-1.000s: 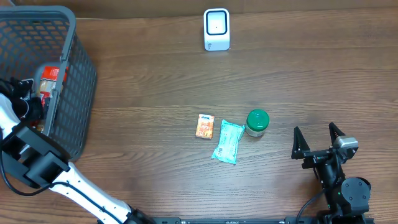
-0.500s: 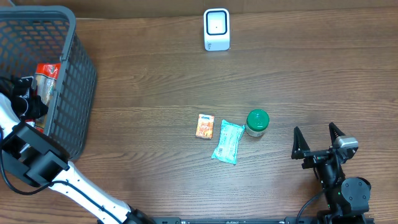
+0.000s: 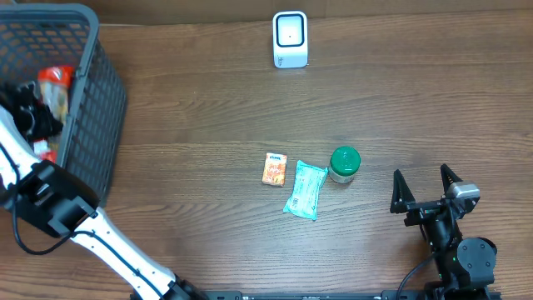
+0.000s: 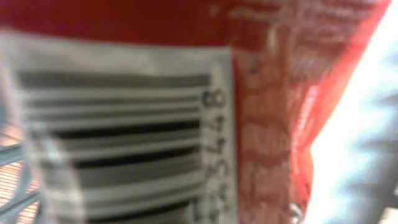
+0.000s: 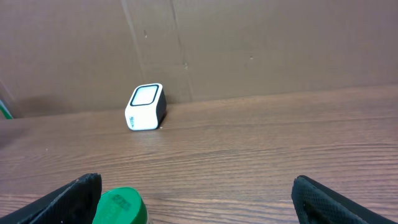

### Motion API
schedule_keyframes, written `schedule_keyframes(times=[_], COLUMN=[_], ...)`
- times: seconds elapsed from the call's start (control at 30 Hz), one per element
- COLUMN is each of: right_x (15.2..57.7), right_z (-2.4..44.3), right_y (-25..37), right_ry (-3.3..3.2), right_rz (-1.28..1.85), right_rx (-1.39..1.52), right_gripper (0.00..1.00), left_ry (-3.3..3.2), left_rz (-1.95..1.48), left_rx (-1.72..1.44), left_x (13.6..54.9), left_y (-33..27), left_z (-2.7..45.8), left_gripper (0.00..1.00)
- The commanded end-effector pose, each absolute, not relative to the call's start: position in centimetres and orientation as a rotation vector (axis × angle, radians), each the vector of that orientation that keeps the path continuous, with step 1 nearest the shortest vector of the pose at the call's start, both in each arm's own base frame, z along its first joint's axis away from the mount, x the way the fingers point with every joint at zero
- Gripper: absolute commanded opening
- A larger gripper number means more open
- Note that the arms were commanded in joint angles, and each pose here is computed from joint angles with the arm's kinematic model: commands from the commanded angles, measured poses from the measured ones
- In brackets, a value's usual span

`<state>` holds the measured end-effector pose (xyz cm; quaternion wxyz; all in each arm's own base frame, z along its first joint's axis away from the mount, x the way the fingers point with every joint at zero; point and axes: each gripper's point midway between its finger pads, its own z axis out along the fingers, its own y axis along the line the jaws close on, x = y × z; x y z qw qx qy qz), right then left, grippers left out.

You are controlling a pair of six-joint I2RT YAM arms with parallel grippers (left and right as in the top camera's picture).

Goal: Scan the item barcode
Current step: 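Grasp the red spaghetti package in the basket with the left gripper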

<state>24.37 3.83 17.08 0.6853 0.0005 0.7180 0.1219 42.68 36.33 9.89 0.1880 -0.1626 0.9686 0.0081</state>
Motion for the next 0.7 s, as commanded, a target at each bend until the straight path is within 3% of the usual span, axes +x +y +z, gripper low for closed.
schedule_keyframes(times=[0.0, 0.23, 0.5, 0.67], right_x=[24.5, 24.5, 24.5, 24.5], right_z=[16.7, 16.7, 16.7, 16.7], right_y=[3.6, 3.6, 3.6, 3.6], right_ry=[1.614, 1.614, 1.614, 1.614], right_rz=[0.260, 0.261, 0.261, 0.261], right_rx=[0.010, 0.009, 0.009, 0.009], right_gripper=[1.00, 1.00, 1.00, 1.00], left_ry=[2.406, 2.211, 2.017, 1.999], left_rz=[0.081, 0.126, 0.096, -0.005], left_rx=[-0.459, -0.444, -0.442, -0.466], left_x=[46.3, 45.6, 41.6, 38.3], left_y=[35.0, 30.8, 23.4, 17.8], left_z=[22.7, 33.8, 44.9, 47.8], left_gripper=[0.04, 0.04, 0.04, 0.04])
